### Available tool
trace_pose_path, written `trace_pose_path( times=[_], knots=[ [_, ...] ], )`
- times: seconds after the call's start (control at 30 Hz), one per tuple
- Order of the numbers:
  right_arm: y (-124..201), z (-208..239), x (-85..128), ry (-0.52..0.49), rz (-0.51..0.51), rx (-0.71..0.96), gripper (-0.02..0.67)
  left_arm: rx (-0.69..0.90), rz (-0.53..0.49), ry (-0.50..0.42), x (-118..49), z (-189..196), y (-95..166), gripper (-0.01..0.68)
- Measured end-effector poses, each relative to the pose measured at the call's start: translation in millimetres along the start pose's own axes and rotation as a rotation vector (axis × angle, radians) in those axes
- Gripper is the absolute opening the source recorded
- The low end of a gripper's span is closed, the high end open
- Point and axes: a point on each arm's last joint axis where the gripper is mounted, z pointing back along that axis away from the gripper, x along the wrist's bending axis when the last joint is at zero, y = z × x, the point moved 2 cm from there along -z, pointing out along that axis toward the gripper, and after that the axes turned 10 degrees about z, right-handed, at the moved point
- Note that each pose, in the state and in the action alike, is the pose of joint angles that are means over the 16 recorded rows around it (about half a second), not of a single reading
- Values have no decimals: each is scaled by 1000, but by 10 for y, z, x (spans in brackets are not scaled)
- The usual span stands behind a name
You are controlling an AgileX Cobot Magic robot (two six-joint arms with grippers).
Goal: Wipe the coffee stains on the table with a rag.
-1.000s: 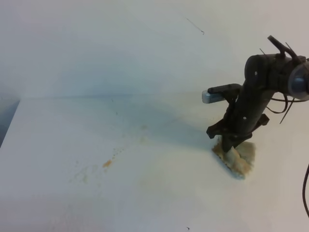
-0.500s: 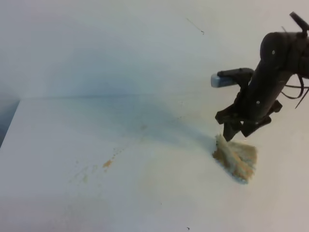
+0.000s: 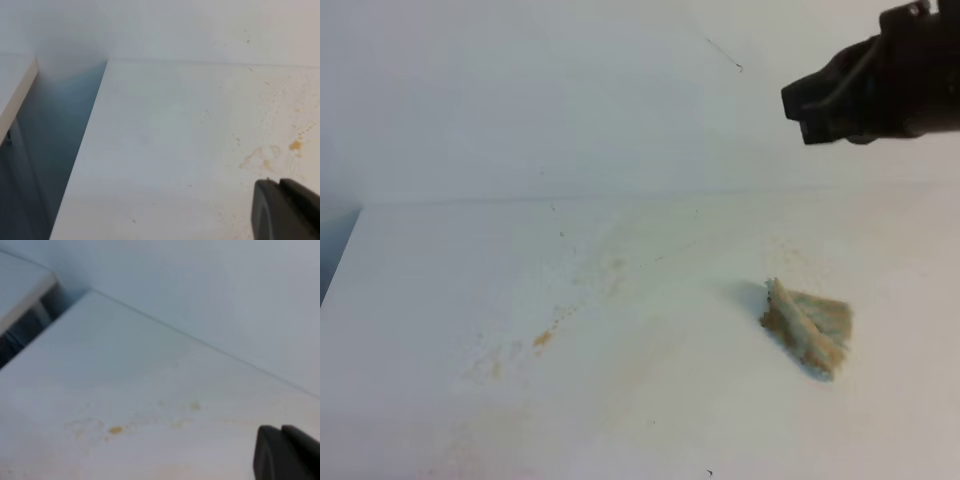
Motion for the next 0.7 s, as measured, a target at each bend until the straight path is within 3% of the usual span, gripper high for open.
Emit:
trace_pose_path(
  times=[0.17,0.3,0.5,0.7],
  knots=[
    [225,540,364,-14,55,-157,5,2,0,0,0,-1,1,0],
    [542,806,529,-28,74,-211,3,2,0,0,0,-1,1,0],
    [1044,975,620,-29,70,-218,3,2,0,-1,0,-1,2,0],
    [1431,1034,595,42,95,-287,3,3,0,-1,1,-1,2,0]
  ],
)
